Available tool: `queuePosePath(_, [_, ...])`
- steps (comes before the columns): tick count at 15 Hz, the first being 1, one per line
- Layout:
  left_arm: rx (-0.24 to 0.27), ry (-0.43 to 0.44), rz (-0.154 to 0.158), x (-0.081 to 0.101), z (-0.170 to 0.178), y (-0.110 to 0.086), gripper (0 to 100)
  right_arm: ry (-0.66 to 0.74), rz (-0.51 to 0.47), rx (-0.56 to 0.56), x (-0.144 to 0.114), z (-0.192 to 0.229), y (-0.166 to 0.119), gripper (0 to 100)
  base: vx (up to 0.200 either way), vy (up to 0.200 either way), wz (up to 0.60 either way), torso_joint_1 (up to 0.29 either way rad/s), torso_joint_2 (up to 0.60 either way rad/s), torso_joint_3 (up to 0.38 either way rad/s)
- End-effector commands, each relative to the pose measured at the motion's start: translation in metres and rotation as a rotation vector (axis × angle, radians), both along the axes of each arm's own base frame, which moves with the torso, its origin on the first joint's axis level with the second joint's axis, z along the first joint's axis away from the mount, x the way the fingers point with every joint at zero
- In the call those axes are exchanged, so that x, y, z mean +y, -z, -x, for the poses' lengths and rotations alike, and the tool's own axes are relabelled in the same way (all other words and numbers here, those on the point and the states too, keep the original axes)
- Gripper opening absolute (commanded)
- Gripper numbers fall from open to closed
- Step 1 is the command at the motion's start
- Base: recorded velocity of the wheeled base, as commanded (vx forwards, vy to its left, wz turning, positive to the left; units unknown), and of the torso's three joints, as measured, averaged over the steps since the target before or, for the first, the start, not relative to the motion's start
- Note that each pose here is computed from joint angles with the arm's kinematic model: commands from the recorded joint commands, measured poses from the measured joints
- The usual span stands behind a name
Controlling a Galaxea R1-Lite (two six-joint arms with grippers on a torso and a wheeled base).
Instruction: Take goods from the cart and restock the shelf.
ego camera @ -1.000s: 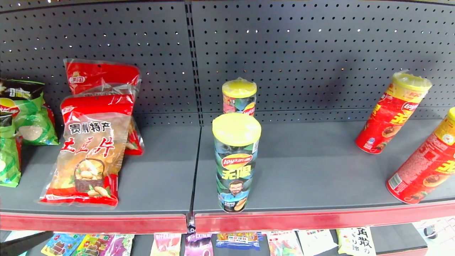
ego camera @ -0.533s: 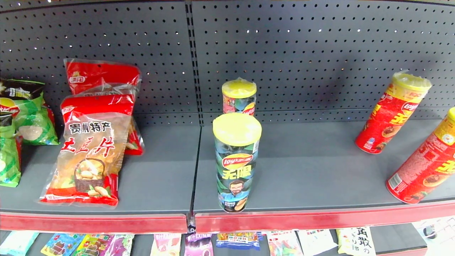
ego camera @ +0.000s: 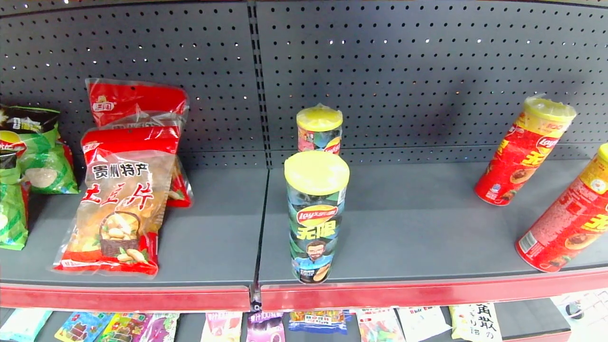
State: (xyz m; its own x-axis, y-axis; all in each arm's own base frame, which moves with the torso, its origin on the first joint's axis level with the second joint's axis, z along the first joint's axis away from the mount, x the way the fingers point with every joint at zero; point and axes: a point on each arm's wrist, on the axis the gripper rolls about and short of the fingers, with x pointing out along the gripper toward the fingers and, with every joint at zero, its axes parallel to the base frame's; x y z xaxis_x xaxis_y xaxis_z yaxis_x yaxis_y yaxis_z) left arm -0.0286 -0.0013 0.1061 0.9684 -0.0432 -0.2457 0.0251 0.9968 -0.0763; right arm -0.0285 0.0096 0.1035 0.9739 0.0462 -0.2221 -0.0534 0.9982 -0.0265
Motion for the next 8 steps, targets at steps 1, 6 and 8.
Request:
queuePosePath(1, [-0.092,0.092,0.002,-0.001,0.009,0.015,100,-0.065,0.032,0.012,-0.004,-0.009,-0.006,100,0.000,0.000,0.00,0.000,0.00,0.000])
queuePosePath(6, [-0.141,-0.094,-0.035,0.003,0.007,0.018,100,0.273,0.015,-0.114,-0.011,-0.009,0.018,100,0.000,0.000,0.00,0.000,0.00,0.000])
queuePosePath(8, [-0.146,-0.079,-0.033,0.002,0.007,0.018,100,0.381,-0.046,-0.167,-0.013,-0.011,0.019,100,0.000,0.000,0.00,0.000,0.00,0.000])
